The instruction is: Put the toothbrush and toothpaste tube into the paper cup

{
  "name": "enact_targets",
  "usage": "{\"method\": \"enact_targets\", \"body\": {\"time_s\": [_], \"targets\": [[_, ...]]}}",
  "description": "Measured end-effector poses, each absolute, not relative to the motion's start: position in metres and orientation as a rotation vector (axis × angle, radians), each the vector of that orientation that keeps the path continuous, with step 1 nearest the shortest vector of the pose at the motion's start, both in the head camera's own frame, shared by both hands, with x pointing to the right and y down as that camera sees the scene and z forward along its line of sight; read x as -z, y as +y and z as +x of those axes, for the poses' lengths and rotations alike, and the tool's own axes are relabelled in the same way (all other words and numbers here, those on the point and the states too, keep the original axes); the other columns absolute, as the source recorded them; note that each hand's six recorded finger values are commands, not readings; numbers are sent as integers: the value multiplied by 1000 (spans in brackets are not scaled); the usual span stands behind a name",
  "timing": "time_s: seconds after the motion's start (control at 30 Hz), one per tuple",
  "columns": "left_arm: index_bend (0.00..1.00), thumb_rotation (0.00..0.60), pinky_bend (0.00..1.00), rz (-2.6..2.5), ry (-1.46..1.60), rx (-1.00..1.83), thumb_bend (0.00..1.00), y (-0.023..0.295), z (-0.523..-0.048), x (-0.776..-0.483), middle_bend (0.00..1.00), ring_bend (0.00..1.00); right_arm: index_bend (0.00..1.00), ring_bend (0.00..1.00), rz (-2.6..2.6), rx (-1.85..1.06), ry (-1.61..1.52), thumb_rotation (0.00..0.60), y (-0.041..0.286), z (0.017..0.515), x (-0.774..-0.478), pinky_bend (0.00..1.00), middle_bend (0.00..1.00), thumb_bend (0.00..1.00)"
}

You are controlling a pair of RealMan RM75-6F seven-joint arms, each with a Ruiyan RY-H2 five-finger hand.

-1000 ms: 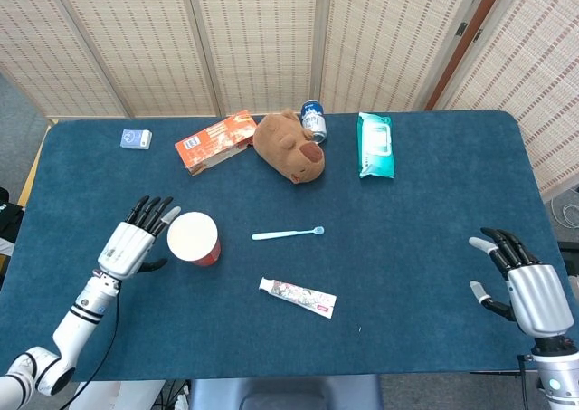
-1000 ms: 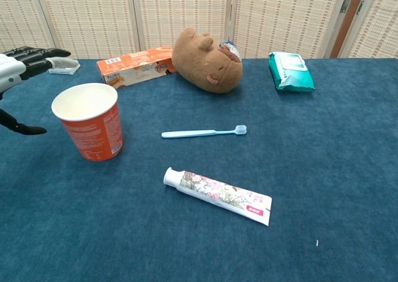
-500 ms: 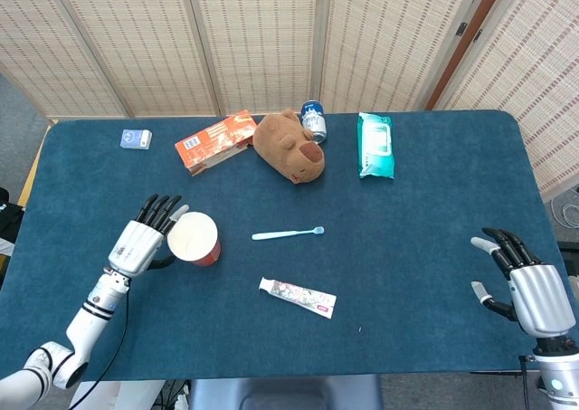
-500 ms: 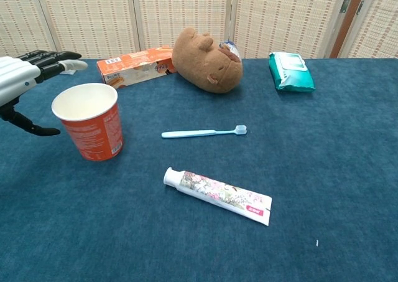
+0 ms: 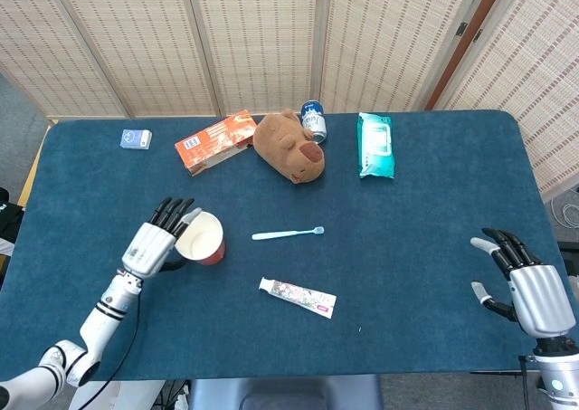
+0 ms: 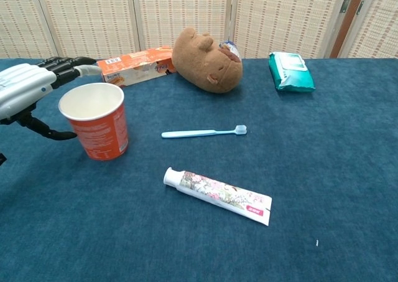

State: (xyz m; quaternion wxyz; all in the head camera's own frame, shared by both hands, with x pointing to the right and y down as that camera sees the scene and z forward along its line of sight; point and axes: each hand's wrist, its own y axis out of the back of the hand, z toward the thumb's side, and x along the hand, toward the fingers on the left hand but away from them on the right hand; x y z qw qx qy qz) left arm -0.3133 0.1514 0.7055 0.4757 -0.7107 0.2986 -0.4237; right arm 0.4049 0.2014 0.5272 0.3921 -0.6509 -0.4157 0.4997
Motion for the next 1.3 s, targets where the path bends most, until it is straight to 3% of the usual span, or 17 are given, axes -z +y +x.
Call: {"method": "enact_targets", "body": {"time_s": [0.57, 1.3], "targets": [[0, 600, 0, -1784, 716, 990, 0, 159, -285, -713, 0, 0, 271, 155, -1658, -1267, -1065, 600, 203, 408, -528, 474, 190, 232], [0, 600, 0, -1629, 665, 1055, 0, 146, -323, -708, 0, 0, 271, 155, -1660, -1257, -1077, 600, 204, 410, -526, 474, 190, 232]]}}
